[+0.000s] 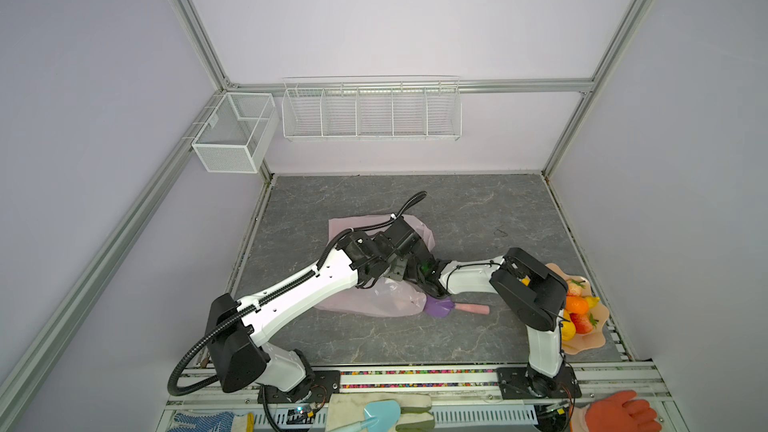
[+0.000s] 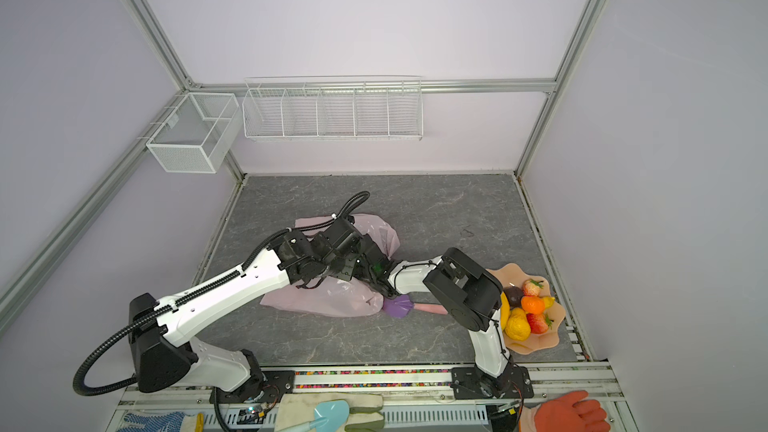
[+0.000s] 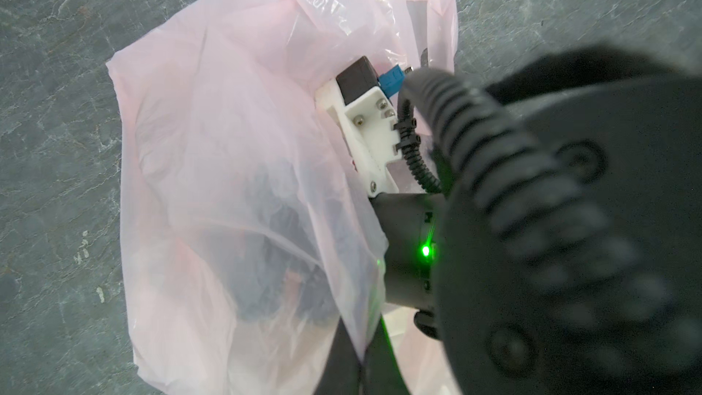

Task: Place the fruits into the plastic bag
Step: Place the fruit in the plastic bag.

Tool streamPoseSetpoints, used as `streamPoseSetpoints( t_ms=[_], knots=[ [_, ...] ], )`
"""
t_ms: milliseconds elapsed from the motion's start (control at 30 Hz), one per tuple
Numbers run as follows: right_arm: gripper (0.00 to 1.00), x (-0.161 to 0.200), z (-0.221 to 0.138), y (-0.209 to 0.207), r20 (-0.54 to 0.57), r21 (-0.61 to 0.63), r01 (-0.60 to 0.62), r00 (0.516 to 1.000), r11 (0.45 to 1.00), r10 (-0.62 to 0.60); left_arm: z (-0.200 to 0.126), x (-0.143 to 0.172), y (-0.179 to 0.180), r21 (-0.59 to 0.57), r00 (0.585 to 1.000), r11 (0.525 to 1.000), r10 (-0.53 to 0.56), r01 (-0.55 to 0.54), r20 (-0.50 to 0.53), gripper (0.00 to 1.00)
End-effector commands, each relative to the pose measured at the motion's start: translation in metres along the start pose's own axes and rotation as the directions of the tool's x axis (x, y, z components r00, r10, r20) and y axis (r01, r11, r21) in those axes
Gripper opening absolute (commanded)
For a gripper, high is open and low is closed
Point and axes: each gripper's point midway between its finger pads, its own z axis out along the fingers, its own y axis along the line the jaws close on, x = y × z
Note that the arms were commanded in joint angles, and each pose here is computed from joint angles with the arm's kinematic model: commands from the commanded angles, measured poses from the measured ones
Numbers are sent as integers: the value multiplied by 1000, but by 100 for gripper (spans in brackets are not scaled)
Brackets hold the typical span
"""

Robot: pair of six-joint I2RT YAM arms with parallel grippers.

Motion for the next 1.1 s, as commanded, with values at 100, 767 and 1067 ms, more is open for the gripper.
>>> streamPoseSetpoints(
  t_ms=[100, 767, 1067],
  knots=[
    [93, 1, -46, -8, 49, 163, 11, 999, 987, -19, -8, -7, 3, 14, 998, 1000, -29, 28, 51, 0],
    [95, -20, -204, -65, 68, 692, 186, 945, 698, -319, 7, -7, -1, 6, 999, 1000, -15, 15, 48, 0],
    [91, -38, -265, -43, 171, 710, 207, 877, 673, -450, 0, -8, -24, 143, 998, 989, 39, -46, 52, 0]
  ],
)
